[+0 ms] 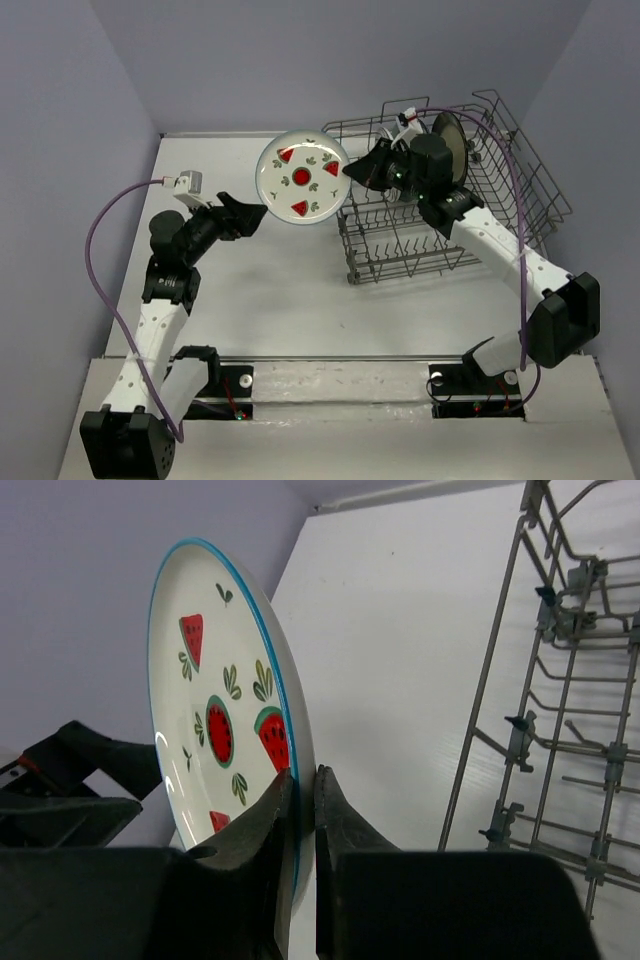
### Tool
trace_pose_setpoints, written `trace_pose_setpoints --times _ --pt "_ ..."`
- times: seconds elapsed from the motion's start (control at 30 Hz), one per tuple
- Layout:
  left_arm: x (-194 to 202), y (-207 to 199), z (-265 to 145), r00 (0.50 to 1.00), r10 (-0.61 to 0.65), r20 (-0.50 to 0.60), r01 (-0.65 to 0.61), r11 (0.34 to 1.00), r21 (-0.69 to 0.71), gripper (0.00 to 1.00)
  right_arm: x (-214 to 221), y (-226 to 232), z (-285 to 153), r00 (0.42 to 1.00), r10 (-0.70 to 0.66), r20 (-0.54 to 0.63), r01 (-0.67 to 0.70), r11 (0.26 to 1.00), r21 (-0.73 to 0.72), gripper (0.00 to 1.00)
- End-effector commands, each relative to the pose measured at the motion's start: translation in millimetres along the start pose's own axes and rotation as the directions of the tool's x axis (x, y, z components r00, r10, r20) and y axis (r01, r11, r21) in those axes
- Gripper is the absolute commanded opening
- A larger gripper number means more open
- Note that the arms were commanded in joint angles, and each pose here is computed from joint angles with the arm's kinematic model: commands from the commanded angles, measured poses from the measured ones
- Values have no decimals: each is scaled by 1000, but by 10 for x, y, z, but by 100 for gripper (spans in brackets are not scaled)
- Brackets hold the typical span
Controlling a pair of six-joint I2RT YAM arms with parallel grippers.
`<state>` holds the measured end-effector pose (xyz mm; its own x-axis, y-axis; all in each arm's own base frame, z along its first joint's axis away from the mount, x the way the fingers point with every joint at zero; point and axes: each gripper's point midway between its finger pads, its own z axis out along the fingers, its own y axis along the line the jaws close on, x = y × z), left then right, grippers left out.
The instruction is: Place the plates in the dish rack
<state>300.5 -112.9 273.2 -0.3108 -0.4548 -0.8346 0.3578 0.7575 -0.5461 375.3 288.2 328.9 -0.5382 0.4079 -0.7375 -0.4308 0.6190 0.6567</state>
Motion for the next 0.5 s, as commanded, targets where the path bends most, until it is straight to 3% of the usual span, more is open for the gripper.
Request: trace_pose_setpoints --times 0.0,0.3,0.47 --pt "0 -538 -69 998 -43 -41 54 944 325 99 -170 574 -164 999 28 32 -20 973 -231 7" --pt "82 -604 -75 994 -76 -80 102 917 385 99 19 661 -247 999 42 -14 -44 942 -332 7" --pt "117 -584 -67 993 -80 -91 109 918 382 92 86 691 -298 999 42 -27 -49 928 -369 7"
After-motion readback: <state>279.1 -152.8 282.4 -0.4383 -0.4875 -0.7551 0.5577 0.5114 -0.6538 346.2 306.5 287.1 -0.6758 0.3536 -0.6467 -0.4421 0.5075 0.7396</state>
